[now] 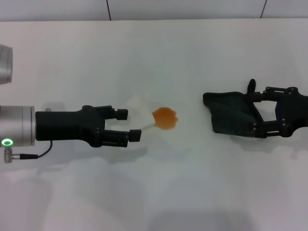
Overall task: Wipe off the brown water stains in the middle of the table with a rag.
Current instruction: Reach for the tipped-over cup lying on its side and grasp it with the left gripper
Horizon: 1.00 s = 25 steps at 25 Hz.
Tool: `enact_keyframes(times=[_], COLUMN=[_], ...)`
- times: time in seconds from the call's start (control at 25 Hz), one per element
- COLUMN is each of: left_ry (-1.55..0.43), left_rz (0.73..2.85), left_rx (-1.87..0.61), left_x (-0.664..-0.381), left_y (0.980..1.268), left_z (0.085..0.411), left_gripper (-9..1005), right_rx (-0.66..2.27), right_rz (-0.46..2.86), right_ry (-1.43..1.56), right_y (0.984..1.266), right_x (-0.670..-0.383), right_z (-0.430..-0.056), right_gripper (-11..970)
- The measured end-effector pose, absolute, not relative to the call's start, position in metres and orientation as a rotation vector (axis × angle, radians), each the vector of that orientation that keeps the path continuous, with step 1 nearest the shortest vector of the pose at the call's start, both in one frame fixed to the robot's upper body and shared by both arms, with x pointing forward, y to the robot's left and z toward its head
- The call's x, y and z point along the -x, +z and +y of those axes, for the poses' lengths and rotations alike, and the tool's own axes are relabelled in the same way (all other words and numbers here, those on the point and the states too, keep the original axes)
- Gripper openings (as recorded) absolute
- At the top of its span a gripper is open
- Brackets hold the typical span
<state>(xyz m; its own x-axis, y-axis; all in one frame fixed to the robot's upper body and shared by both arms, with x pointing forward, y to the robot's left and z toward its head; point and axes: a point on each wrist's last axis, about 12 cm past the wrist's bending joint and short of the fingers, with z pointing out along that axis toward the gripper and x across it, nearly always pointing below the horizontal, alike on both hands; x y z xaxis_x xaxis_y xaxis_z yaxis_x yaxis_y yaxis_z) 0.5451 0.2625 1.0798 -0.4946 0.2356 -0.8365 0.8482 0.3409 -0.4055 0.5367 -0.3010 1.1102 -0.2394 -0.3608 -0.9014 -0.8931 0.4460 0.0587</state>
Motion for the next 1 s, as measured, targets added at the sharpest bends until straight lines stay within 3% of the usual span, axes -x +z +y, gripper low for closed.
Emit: enact_keyframes(times=[0.2, 0.4, 0.44, 0.6, 0.64, 0.84, 1.0], left_ry=[-1.263, -1.173, -1.071, -0.94, -0.809, -0.594, -0.372], left_rz=[2.024, 2.22, 2.298, 2.375, 2.415, 2.408, 2.423], left_rx=[-0.982, -0.998, -1.025, -1.072, -1.149, -1.378, -1.494], left_x=[-0.549, -0.569, -0.584, -0.597, -0.61, -0.626, -0.639], left_y=[1.103, 1.139, 1.159, 1.177, 1.194, 1.209, 1.203], left_z=[0.268, 0.282, 0.285, 0.284, 0.277, 0.254, 0.239], left_gripper=[885, 885, 885, 885, 884, 884, 884], right_rx=[1.072, 1.075, 1.076, 1.075, 1.074, 1.071, 1.073], right_rz=[1.805, 1.805, 1.804, 1.803, 1.801, 1.8, 1.797], right_ry=[0.745, 0.731, 0.731, 0.733, 0.734, 0.735, 0.734], right_y=[1.111, 1.112, 1.112, 1.112, 1.112, 1.112, 1.113], right_x=[-0.537, -0.538, -0.538, -0.538, -0.539, -0.538, -0.539], right_z=[-0.301, -0.302, -0.302, -0.301, -0.301, -0.302, -0.301], right_gripper=[857, 857, 857, 857, 857, 857, 857])
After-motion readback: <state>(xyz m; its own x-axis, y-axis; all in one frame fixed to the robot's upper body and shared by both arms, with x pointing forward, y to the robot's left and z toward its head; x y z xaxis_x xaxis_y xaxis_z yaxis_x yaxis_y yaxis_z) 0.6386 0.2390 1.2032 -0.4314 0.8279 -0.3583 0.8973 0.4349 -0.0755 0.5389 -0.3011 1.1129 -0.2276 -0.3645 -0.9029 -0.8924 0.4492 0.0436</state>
